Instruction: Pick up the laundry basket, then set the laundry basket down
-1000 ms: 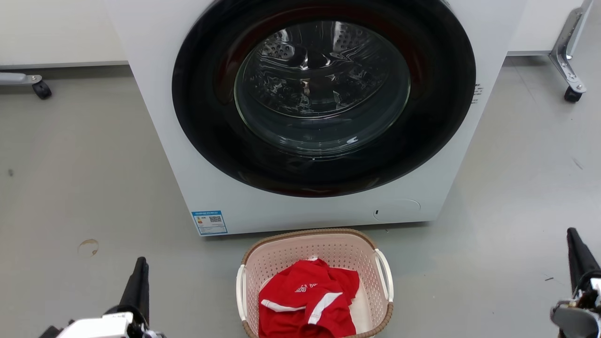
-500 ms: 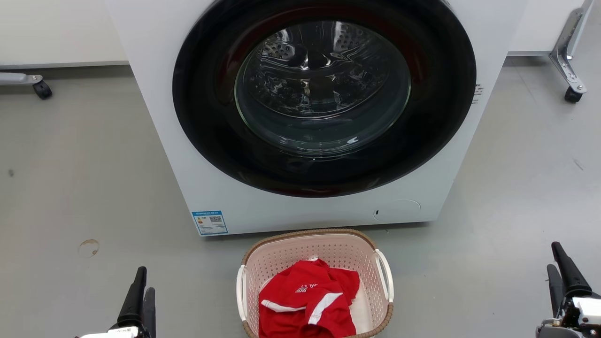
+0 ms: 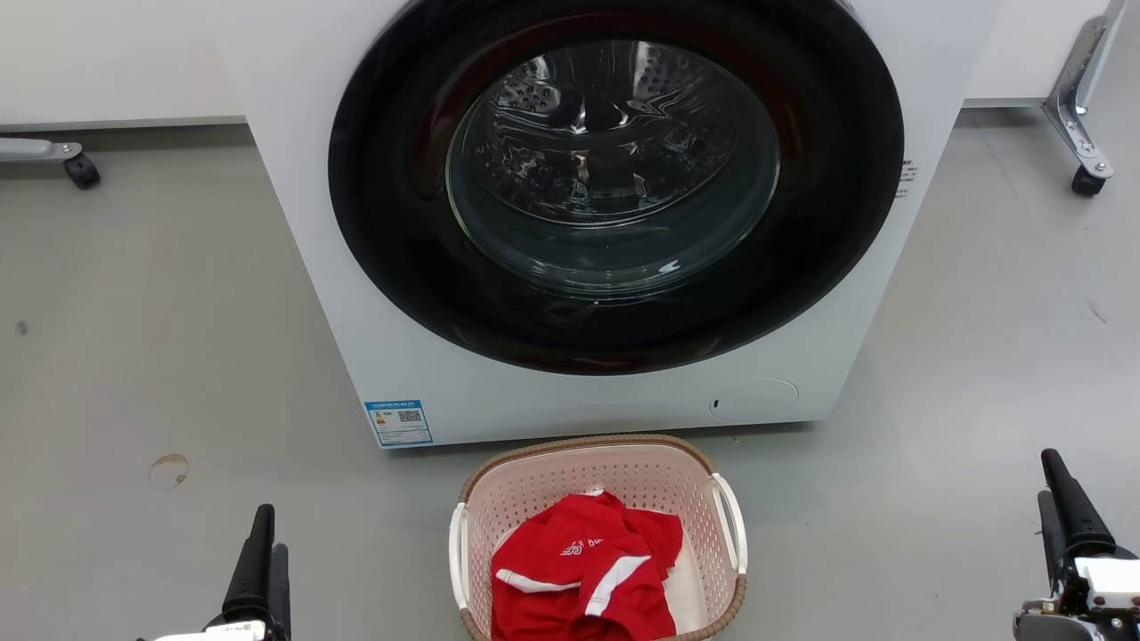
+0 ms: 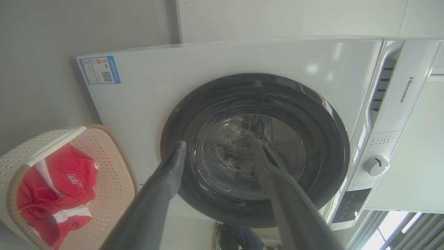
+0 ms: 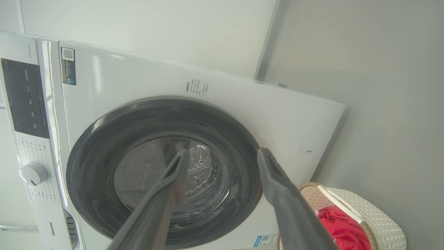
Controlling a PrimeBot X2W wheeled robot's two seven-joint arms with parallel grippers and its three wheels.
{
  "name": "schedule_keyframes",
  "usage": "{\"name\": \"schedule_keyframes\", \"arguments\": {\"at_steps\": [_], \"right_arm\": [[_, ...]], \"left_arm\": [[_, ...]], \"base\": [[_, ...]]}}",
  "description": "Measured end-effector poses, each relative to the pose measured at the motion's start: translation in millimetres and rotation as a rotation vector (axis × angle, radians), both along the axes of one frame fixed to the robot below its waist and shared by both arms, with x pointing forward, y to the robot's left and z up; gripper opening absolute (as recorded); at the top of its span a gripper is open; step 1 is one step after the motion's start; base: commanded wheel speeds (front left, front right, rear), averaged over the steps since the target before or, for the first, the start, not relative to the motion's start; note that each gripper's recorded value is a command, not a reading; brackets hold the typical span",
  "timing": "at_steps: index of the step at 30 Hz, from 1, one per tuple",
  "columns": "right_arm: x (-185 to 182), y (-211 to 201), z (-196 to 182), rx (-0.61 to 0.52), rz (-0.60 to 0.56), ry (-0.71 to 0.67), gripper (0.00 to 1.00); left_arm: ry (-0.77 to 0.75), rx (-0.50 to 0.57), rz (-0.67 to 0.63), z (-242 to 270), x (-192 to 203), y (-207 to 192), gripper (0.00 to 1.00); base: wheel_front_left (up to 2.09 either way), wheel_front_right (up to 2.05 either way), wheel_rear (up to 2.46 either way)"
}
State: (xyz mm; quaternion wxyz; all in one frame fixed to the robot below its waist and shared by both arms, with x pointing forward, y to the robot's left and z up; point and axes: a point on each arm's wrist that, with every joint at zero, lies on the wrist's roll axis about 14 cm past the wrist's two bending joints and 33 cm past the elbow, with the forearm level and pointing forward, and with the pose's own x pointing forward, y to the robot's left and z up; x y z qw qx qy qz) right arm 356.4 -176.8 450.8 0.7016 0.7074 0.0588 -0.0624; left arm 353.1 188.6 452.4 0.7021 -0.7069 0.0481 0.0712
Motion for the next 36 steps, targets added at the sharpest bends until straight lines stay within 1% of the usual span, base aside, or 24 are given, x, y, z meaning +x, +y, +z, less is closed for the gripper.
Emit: {"name": "schedule_keyframes", "arguments": {"at_steps": [6, 14, 21, 32, 36], "right_arm": [[0.6, 2.9, 1.6, -0.059, 0.014, -0.003, 1.0], [0.7, 3.4, 0.5, -0.191, 0.033, 0.002, 1.0], [4.5, 3.1, 1.0, -0.354, 0.061, 0.003, 1.0], [4.8, 0.9, 0.7, -0.608, 0.099, 0.002, 1.0], [6.5, 0.3, 2.8, -0.684, 0.108, -0.005, 1.0]], "left_arm": [[-0.005, 0.062, 0.0, 3.6, 0.7, 1.6, 1.0], [0.018, 0.182, -0.008, 2.0, -3.3, 4.0, 1.0], [0.031, 0.326, -0.029, 3.9, -3.1, 3.8, 1.0], [0.061, 0.595, -0.078, 1.8, -7.0, 5.9, 1.0], [0.068, 0.664, -0.093, 1.2, -7.4, 4.1, 1.0]], "base": [[0.0, 0.0, 0.0], [0.0, 0.0, 0.0], [0.0, 0.0, 0.0], [0.0, 0.0, 0.0], [0.0, 0.0, 0.0]]}}
